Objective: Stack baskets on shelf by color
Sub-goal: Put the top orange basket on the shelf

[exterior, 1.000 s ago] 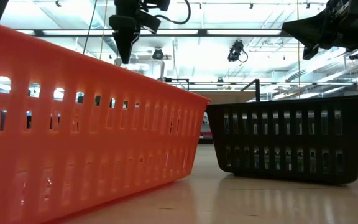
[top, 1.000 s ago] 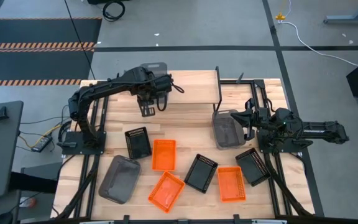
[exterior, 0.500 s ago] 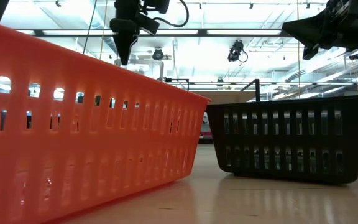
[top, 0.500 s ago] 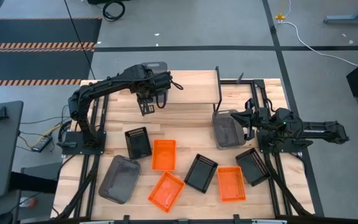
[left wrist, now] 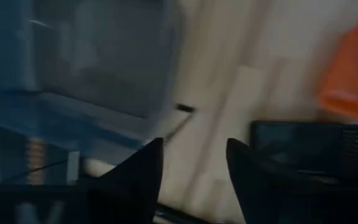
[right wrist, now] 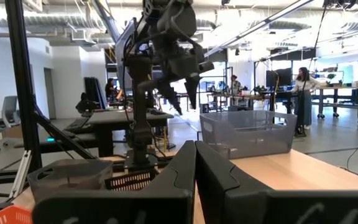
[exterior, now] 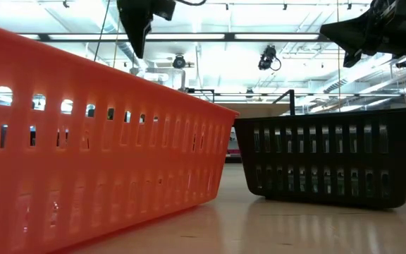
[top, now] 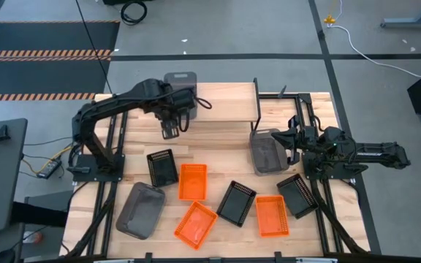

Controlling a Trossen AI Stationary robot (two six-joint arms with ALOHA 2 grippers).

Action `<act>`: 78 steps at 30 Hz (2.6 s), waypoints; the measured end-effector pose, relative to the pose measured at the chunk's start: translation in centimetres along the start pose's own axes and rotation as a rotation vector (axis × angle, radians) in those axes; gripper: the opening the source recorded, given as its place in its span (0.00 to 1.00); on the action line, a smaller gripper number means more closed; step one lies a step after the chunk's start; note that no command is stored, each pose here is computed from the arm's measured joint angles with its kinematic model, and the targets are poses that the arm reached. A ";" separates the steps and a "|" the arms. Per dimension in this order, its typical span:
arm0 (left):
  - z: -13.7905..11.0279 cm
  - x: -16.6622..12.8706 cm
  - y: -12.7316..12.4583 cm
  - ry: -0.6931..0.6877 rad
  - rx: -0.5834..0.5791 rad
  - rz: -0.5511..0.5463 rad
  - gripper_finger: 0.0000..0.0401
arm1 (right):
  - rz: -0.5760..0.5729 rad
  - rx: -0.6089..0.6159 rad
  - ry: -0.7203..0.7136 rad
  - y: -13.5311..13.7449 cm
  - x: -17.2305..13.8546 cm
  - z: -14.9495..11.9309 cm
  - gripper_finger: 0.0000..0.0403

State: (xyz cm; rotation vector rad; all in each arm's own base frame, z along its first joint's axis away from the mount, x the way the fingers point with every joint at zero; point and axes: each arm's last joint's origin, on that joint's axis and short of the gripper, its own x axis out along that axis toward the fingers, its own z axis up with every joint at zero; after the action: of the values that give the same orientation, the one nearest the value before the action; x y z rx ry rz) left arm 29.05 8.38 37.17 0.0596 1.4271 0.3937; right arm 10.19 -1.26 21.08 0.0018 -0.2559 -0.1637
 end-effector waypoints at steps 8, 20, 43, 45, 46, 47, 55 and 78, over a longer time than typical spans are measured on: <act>-0.1 -1.3 -3.8 -0.031 -0.023 -0.152 0.53 | 0.000 0.000 0.005 0.0 0.0 0.0 0.04; 1.3 -0.9 -13.6 -0.085 0.145 -0.179 0.51 | 0.000 0.003 -0.036 0.0 0.0 0.3 0.04; 4.9 5.9 -23.3 -0.062 0.286 -0.342 0.47 | 0.001 0.006 -0.083 0.0 0.0 0.8 0.04; 4.7 6.5 -24.2 -0.048 0.287 -0.333 0.47 | 0.001 0.006 -0.083 0.0 0.0 0.8 0.04; 4.6 6.9 -24.7 -0.031 0.290 -0.323 0.47 | 0.001 0.007 -0.083 0.0 0.0 0.8 0.04; 4.6 7.3 -25.2 -0.025 0.289 -0.319 0.47 | 0.001 0.011 -0.083 0.0 0.0 0.8 0.04; 4.2 8.7 -27.2 0.013 0.303 -0.303 0.47 | 0.011 0.075 -0.074 0.0 0.0 0.7 0.04; -1.4 8.2 -28.0 -0.032 0.137 -0.185 0.44 | 0.082 0.079 0.005 0.3 0.1 0.0 0.04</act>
State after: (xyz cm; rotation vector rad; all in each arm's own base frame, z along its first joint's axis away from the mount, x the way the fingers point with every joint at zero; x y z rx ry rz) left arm 34.91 -15.58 21.49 0.0437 1.4131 0.1419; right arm 10.37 -1.04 21.11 0.0703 -0.2574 -0.0714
